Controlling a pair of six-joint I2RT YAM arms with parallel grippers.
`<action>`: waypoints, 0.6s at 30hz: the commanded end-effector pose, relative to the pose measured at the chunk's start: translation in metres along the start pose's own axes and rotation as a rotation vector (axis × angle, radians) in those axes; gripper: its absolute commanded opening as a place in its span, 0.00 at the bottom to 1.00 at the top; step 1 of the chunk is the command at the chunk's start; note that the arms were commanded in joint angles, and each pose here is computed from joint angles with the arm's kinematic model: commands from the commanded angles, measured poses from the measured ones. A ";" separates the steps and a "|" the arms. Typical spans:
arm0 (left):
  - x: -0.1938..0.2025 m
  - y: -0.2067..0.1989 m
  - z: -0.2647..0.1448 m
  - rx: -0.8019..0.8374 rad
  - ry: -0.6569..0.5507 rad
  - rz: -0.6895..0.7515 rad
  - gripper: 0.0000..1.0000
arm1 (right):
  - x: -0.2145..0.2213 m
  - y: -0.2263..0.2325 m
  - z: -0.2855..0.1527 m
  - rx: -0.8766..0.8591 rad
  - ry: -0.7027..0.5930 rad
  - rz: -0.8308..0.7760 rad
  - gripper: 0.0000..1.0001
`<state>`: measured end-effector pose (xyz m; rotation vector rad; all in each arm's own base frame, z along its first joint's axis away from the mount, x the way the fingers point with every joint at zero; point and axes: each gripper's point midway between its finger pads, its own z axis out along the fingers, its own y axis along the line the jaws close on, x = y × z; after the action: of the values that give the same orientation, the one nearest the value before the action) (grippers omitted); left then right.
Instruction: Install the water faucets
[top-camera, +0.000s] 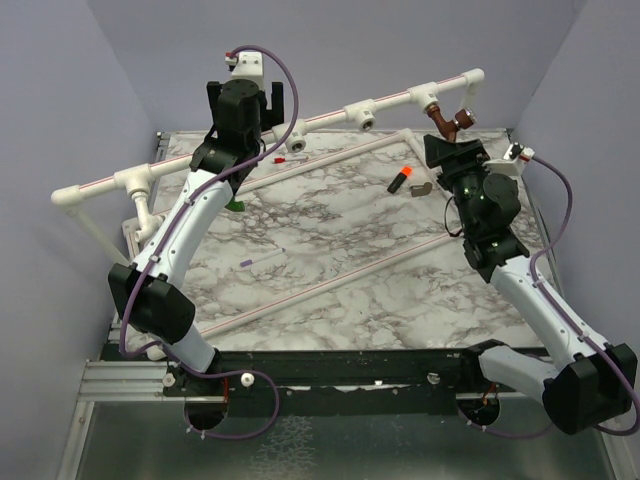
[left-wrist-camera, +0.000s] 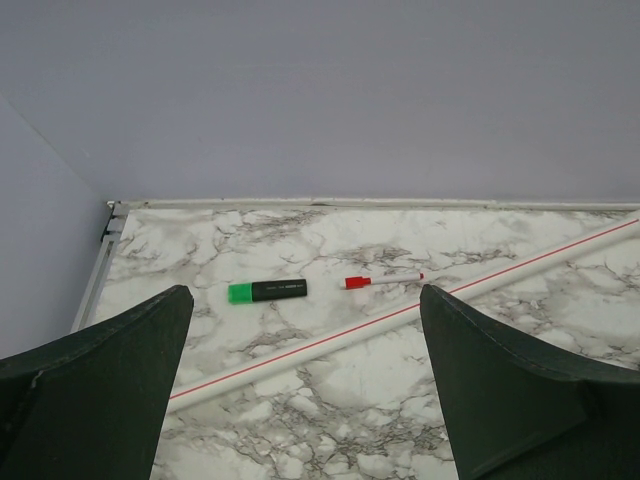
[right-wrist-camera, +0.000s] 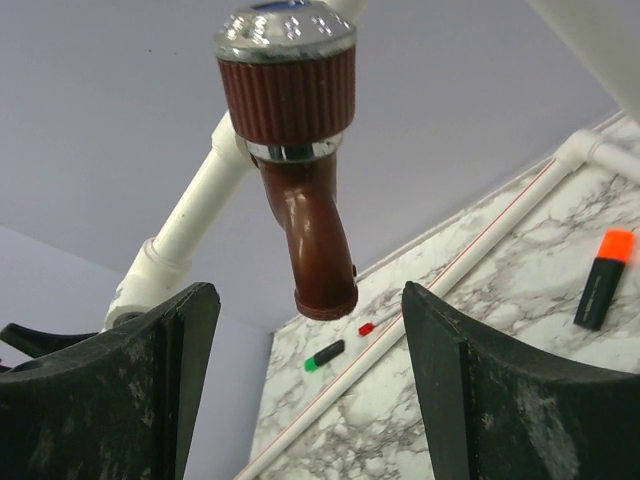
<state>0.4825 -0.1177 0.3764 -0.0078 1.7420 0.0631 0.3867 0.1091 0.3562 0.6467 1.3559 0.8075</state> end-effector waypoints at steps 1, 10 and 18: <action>0.034 -0.015 -0.001 0.050 0.105 0.059 0.96 | -0.032 0.018 0.002 -0.043 -0.086 -0.141 0.79; 0.034 -0.015 -0.001 0.050 0.103 0.058 0.96 | -0.037 0.016 0.019 -0.133 -0.046 -0.133 0.71; 0.034 -0.016 -0.001 0.050 0.104 0.060 0.96 | -0.030 0.023 0.028 -0.254 0.029 -0.095 0.60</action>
<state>0.4825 -0.1179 0.3764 -0.0071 1.7420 0.0631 0.4143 0.0825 0.3712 0.4837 1.3200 0.7782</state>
